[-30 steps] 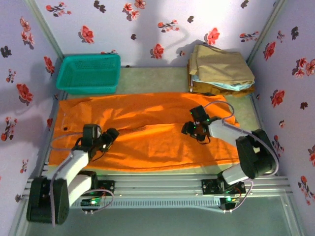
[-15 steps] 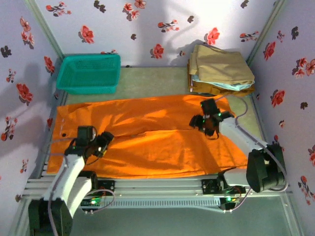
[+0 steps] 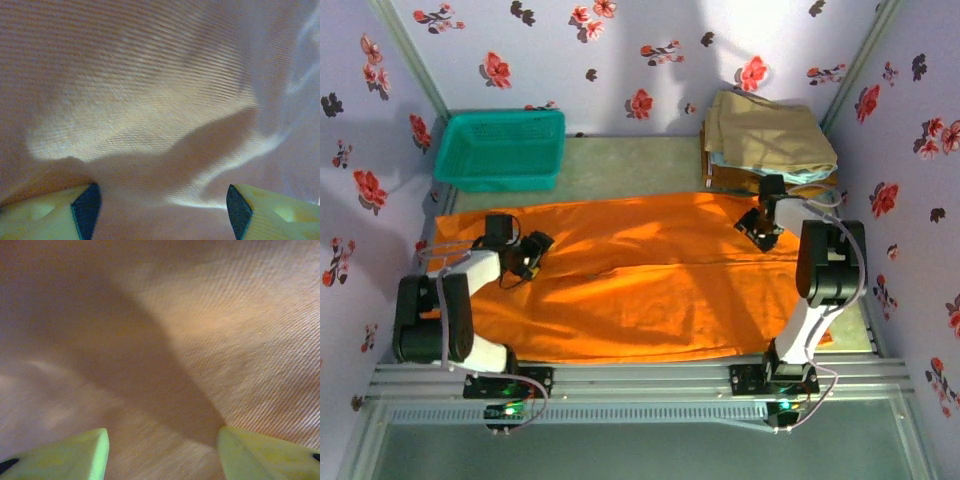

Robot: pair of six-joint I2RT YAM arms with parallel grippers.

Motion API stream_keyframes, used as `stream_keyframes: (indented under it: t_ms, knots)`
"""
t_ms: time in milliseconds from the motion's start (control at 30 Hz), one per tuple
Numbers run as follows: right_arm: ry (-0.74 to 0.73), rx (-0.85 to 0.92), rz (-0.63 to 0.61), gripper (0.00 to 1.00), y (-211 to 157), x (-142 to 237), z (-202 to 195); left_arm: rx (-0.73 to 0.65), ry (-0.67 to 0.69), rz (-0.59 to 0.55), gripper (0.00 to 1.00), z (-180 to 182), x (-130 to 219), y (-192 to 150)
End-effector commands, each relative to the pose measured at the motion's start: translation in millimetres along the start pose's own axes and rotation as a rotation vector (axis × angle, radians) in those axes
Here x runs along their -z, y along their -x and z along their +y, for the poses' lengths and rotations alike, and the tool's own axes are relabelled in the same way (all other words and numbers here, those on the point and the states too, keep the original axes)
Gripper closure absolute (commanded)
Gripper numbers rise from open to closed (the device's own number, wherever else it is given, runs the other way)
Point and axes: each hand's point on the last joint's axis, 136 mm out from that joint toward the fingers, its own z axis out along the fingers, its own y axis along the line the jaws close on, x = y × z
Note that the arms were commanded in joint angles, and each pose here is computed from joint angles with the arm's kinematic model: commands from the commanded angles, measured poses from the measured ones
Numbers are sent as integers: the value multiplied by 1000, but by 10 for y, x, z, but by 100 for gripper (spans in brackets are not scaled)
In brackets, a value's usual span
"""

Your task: Fold and stack the trousers

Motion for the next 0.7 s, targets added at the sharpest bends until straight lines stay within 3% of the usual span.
stream_keyframes:
  t_ms: [0,200,367,667]
  knots:
    - [-13,-43,46,39,-203,-93,-216,-21,-51,-8,29,-9,-82,97]
    - [23,-83,122,38,-488,-52,-586,100,-63,-20,28,414,-50,68]
    - [127,-31,222,38,-750,-63,-292,236,-95,-64,29,669,62,237]
    - [70,45,21,34,-113,382,4,189,-174,-48,28,349,105,329]
